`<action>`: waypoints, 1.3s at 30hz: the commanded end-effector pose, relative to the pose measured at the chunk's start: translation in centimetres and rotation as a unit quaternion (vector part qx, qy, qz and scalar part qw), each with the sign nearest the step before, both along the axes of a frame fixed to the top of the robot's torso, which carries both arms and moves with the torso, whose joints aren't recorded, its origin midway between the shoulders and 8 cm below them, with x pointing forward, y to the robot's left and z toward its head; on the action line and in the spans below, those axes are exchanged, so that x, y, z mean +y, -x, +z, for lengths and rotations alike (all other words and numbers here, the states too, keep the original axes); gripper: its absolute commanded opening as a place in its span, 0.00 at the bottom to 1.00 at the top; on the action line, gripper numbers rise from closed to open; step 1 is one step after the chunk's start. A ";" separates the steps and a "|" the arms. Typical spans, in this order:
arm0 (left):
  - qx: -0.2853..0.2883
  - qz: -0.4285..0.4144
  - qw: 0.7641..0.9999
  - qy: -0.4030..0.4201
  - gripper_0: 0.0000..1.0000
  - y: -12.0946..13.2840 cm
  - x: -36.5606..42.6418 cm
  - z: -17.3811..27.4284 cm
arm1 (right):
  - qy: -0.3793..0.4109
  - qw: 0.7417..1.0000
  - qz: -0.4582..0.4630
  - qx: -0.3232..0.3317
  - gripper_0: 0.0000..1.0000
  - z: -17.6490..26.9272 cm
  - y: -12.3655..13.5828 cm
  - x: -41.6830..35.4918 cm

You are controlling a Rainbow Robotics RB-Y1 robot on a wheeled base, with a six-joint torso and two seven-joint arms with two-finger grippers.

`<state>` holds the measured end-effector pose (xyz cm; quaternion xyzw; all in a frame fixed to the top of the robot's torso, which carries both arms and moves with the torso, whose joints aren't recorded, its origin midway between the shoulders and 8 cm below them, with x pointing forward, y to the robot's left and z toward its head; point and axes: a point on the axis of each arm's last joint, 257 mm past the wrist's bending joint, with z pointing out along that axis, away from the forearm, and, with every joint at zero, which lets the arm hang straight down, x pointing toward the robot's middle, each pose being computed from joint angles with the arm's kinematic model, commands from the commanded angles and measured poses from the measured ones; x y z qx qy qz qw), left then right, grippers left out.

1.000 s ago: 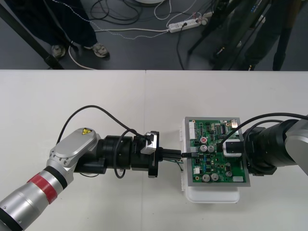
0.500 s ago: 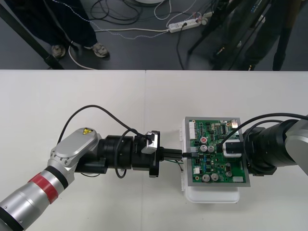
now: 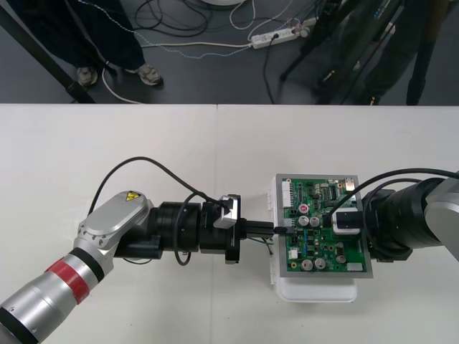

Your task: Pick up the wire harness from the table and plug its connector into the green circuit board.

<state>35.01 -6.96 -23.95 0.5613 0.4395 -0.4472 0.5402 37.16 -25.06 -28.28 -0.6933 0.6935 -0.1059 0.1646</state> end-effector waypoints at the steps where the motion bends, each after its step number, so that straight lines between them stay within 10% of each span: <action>1: -0.039 -0.013 0.999 0.019 0.00 0.2 -3.0 2.2 | -0.005 0.999 0.041 -0.001 1.00 0.1 0.7 1.8; 25: -0.041 -0.013 0.999 0.018 0.01 0.3 -3.4 2.1 | -0.007 0.999 0.041 0.000 1.00 0.1 0.8 1.8; 27: -0.040 -0.013 0.999 0.018 0.13 0.3 -3.4 2.1 | -0.008 0.999 0.042 0.001 1.00 0.1 0.9 1.9; 28: -0.040 -0.013 0.999 0.019 0.46 0.3 -3.5 2.1 | -0.008 0.999 0.041 0.001 1.00 0.1 0.8 1.9; 29: -0.040 -0.013 0.999 0.019 0.46 0.3 -3.5 2.1 | -0.008 0.999 0.041 0.001 1.00 0.1 0.8 1.9; 31: -0.040 -0.011 0.999 0.019 0.85 0.2 -3.3 2.2 | -0.009 0.999 0.042 0.001 1.00 0.1 0.8 2.0; 39: -0.042 0.000 0.999 0.015 1.00 -0.8 -2.1 2.1 | -0.009 0.999 0.040 0.002 1.00 0.1 0.8 1.9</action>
